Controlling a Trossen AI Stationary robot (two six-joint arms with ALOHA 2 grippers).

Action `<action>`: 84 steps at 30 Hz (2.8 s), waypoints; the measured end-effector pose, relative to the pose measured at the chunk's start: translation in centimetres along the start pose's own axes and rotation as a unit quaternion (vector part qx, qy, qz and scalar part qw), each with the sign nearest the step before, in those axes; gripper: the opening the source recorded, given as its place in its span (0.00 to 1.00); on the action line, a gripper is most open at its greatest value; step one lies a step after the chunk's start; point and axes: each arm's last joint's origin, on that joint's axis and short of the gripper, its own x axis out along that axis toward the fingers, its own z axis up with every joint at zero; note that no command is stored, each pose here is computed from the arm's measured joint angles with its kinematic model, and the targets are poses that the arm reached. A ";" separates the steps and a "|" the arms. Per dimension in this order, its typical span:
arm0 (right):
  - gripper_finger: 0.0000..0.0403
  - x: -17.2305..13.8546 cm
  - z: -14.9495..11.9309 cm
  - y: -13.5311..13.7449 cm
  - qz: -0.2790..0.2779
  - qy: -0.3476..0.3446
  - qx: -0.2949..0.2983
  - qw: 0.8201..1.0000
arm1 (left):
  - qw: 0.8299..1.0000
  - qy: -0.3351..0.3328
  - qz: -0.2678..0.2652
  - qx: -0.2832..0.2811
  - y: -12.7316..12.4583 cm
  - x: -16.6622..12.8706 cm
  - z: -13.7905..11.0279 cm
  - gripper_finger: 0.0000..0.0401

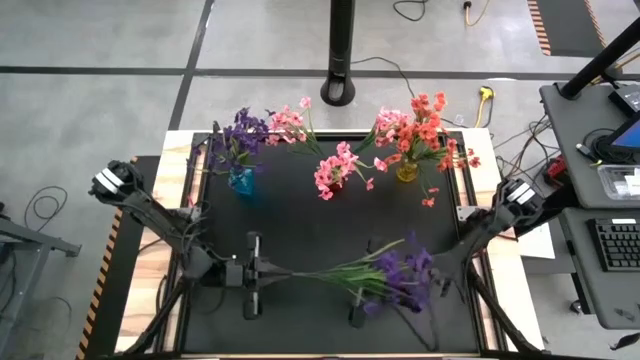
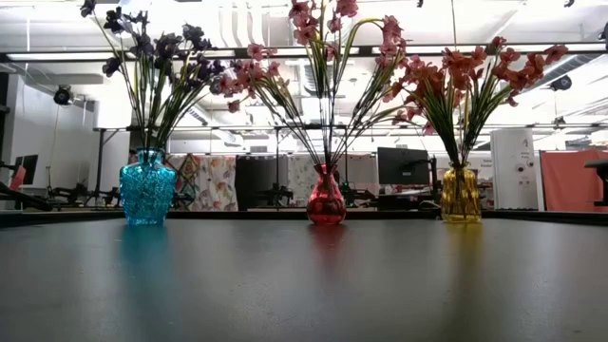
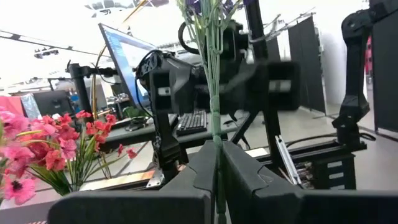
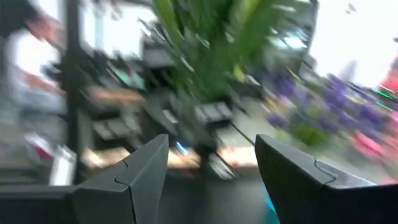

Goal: Sort flowers into vase by color
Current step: Put the purple flower into the blue vase

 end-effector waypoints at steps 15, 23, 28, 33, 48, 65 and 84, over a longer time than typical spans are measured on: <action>0.43 2.1 -0.5 -0.6 0.066 -0.145 0.020 0.987 | 1.000 0.005 0.006 -0.002 0.0 0.2 -0.4 0.00; 0.10 2.3 -0.6 -0.7 0.062 -0.141 0.001 0.988 | 0.998 0.018 0.049 -0.019 0.2 0.1 -0.4 0.06; 0.04 2.2 -0.6 -0.8 0.057 -0.112 -0.019 0.992 | 0.997 0.013 0.054 -0.045 0.5 0.0 0.1 0.23; 0.04 1.7 0.1 -1.6 0.032 -0.040 -0.033 0.998 | 0.997 0.019 0.047 -0.053 0.7 -0.4 0.5 0.44; 0.04 2.8 -1.0 -3.5 0.024 0.123 -0.013 0.992 | 0.998 0.025 0.043 -0.027 1.5 4.9 0.6 0.58; 0.04 2.8 -1.5 -3.4 0.025 0.134 -0.024 0.990 | 0.998 0.048 0.030 0.035 1.8 10.1 1.3 0.51; 0.05 2.8 -1.5 -3.4 0.023 0.134 -0.020 0.990 | 0.998 0.056 0.037 0.016 3.0 10.8 1.2 0.10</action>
